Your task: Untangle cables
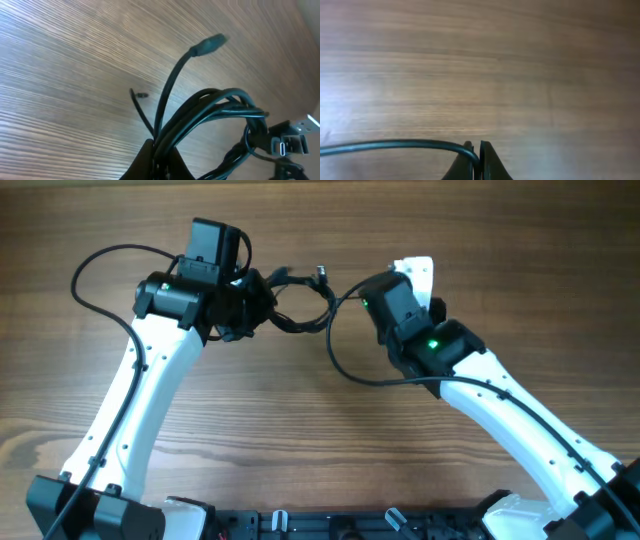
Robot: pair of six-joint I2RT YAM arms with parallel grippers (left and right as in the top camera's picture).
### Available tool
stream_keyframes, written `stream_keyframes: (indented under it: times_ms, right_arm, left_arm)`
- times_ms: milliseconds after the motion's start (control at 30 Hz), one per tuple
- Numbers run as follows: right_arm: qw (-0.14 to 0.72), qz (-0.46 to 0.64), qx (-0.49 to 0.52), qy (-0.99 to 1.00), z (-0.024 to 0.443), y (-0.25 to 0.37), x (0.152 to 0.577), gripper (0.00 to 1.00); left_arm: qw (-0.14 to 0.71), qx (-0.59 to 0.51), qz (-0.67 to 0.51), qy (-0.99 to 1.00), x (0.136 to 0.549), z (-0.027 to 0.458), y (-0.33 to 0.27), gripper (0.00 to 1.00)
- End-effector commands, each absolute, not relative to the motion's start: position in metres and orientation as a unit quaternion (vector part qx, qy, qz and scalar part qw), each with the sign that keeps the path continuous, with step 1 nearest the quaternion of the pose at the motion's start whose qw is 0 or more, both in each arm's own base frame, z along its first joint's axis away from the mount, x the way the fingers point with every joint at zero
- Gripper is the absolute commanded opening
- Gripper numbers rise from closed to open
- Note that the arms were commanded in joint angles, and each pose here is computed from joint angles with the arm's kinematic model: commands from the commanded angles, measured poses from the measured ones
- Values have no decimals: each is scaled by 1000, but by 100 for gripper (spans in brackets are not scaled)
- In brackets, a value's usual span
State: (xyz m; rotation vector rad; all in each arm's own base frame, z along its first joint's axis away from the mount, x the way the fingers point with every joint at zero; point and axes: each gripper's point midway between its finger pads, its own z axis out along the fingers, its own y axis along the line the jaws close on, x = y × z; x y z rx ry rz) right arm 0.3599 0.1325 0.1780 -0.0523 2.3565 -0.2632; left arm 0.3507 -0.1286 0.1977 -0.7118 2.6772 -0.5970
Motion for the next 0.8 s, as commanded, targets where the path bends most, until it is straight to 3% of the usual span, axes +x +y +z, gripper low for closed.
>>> stream_keyframes:
  times_ms: [0, 133, 300, 333, 433, 500, 600, 767]
  right_arm:
    - [375, -188, -19, 907, 183, 99, 362, 4]
    - [367, -306, 108, 872, 195, 23, 345, 4]
    - [319, -275, 200, 885, 176, -12, 335, 4]
    - [307, -236, 182, 904, 167, 0, 340, 8]
    - [277, -101, 19, 955, 149, 62, 357, 30]
    - [267, 29, -96, 958, 147, 117, 357, 55]
    - [257, 189, -247, 915, 159, 184, 336, 81]
    - [255, 229, -332, 879, 166, 230, 310, 84]
  left_arm:
    - [176, -250, -169, 937, 354, 196, -105, 4]
    - [158, -258, -146, 942, 346, 190, -82, 4]
    - [148, -256, -131, 946, 341, 186, -64, 4]
    - [148, -255, -133, 946, 341, 186, -65, 4]
    - [152, -251, -143, 945, 344, 188, -69, 4]
    - [158, -248, -146, 945, 347, 190, -71, 4]
    - [162, -241, -149, 945, 349, 191, -76, 4]
    - [194, -199, -189, 942, 363, 203, -109, 4]
